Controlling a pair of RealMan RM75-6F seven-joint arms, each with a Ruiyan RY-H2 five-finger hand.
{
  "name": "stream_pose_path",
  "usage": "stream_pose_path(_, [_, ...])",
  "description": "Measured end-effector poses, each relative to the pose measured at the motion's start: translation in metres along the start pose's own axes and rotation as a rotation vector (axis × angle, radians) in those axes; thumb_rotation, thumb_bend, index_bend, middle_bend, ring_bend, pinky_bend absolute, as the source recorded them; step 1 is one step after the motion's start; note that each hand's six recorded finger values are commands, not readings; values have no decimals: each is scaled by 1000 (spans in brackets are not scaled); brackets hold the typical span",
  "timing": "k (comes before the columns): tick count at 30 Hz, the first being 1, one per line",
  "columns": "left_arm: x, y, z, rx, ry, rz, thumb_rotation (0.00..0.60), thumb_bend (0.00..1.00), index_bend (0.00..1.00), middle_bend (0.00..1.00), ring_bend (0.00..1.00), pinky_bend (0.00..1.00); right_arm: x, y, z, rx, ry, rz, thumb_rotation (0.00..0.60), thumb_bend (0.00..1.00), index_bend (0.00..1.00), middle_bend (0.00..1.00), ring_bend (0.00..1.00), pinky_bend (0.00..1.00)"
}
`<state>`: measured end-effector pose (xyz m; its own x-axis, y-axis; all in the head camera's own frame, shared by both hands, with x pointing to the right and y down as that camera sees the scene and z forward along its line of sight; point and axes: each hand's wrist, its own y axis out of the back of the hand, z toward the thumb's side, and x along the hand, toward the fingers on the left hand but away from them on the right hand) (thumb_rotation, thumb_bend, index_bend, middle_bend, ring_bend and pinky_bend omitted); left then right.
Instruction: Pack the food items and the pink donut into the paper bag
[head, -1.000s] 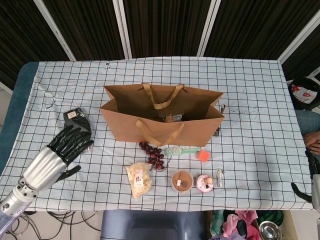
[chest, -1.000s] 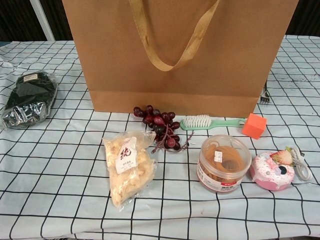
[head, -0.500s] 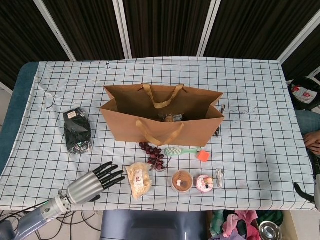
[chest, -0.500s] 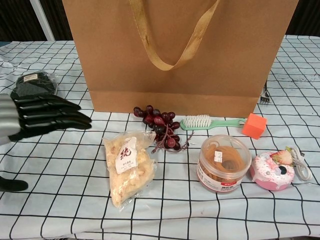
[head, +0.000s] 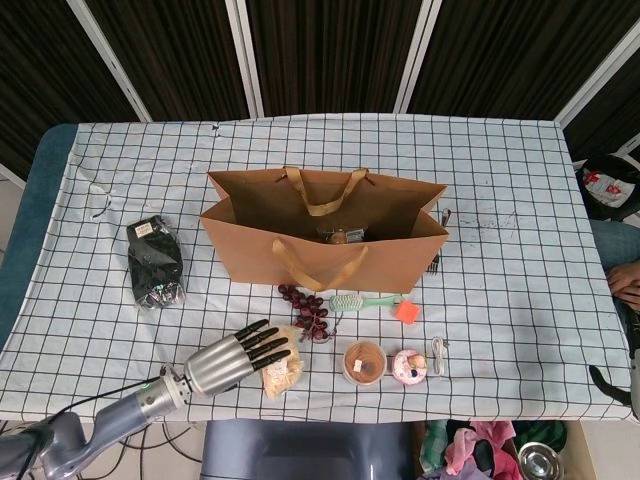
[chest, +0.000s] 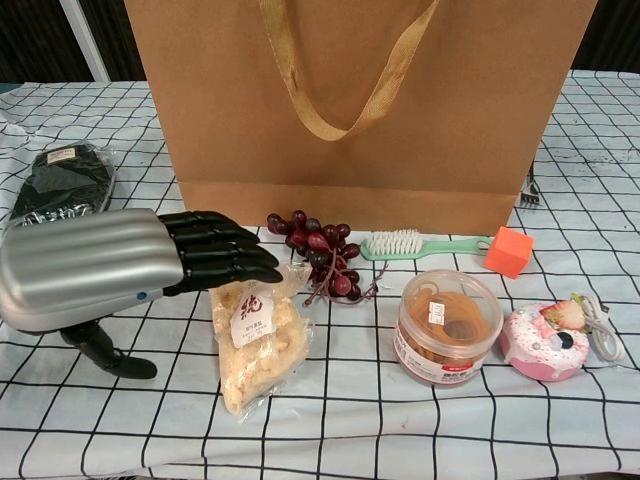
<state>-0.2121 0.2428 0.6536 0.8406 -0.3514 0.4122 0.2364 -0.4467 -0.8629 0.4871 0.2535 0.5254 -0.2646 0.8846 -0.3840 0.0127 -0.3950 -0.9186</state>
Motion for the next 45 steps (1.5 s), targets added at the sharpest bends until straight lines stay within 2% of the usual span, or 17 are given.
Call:
stream_pose_path(5, [19, -4, 5, 18, -25, -12, 600, 88, 95, 64, 0, 68, 0, -1, 0, 1, -1, 5, 600, 182, 50, 145, 241, 231])
stream_pose_path(10, [30, -8, 7, 37, -36, -30, 600, 165, 106, 124, 5, 71, -1, 0, -1, -1, -3, 2, 600, 182, 51, 145, 241, 231])
stream_pose_path(14, [36, -13, 7, 44, -37, -48, 600, 242, 144, 181, 53, 103, 0, 1, -2, -4, -5, -1, 600, 182, 51, 145, 242, 231])
stream_pose_path(18, [40, -12, 9, 61, -43, -36, 600, 311, 179, 241, 99, 135, 0, 2, -3, -7, -5, -3, 600, 183, 51, 145, 242, 231])
stream_pose_path(22, [42, -11, 11, 75, -47, -20, 600, 314, 191, 260, 113, 140, 0, 2, -3, -8, -4, 0, 600, 182, 50, 145, 242, 231])
stream_pose_path(32, [47, -15, 11, 106, -50, -29, 600, 315, 200, 261, 118, 140, 0, 3, -4, -11, -5, -2, 600, 184, 50, 145, 242, 231])
stream_pose_path(39, [50, -15, 13, 117, -49, -17, 600, 352, 262, 386, 237, 239, -1, 4, -4, -15, -5, -3, 600, 183, 51, 145, 244, 234])
stream_pose_path(45, [50, -18, 11, 146, -34, -14, 600, 353, 281, 418, 261, 283, 0, 5, -5, -21, -4, -7, 600, 183, 51, 145, 244, 234])
